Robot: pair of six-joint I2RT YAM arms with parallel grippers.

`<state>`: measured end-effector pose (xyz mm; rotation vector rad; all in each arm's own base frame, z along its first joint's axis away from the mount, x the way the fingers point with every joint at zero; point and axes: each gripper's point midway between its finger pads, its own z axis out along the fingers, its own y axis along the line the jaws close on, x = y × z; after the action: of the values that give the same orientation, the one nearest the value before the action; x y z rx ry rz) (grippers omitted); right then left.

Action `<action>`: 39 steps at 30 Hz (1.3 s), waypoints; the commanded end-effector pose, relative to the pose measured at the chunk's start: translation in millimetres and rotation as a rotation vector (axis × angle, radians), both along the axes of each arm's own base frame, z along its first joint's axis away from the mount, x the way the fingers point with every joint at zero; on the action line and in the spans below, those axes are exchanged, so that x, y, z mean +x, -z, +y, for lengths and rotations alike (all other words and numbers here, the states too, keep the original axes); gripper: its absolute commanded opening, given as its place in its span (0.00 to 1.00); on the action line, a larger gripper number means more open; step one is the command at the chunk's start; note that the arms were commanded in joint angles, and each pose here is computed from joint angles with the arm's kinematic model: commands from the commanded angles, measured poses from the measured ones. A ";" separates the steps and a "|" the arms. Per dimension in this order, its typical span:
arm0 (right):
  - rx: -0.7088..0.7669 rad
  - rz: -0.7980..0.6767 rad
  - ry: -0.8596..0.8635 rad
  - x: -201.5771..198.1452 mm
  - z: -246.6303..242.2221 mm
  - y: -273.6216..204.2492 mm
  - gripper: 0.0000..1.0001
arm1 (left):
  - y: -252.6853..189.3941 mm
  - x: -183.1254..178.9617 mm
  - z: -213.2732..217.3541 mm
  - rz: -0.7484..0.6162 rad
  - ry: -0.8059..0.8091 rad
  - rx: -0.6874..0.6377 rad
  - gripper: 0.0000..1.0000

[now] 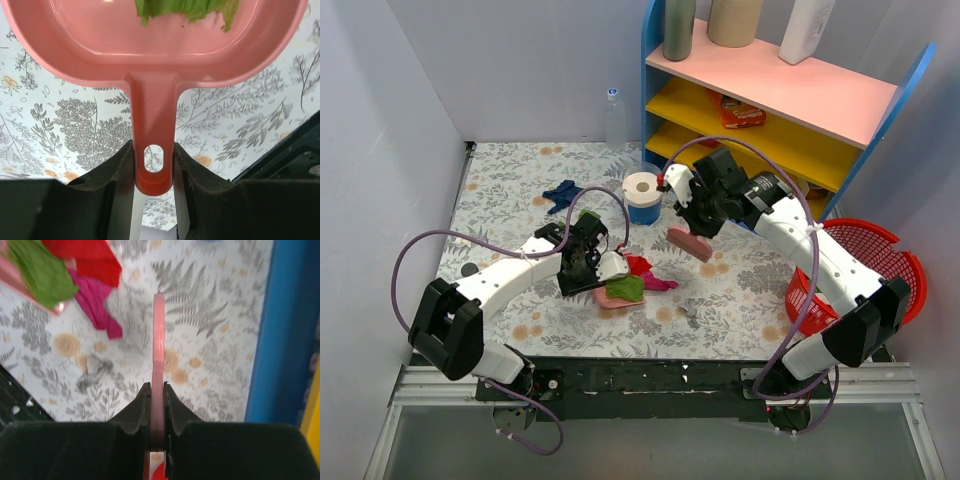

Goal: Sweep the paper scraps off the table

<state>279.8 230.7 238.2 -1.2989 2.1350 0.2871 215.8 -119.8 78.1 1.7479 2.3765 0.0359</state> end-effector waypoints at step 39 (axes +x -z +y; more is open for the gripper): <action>0.129 -0.086 -0.335 -40.3 5.5 4.9 0.01 | -4.0 -10.6 -14.5 0.038 -0.034 0.002 0.00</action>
<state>235.3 233.9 194.8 -1.7063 1.8125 0.5014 196.8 -120.0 70.8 1.8353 2.4128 0.0487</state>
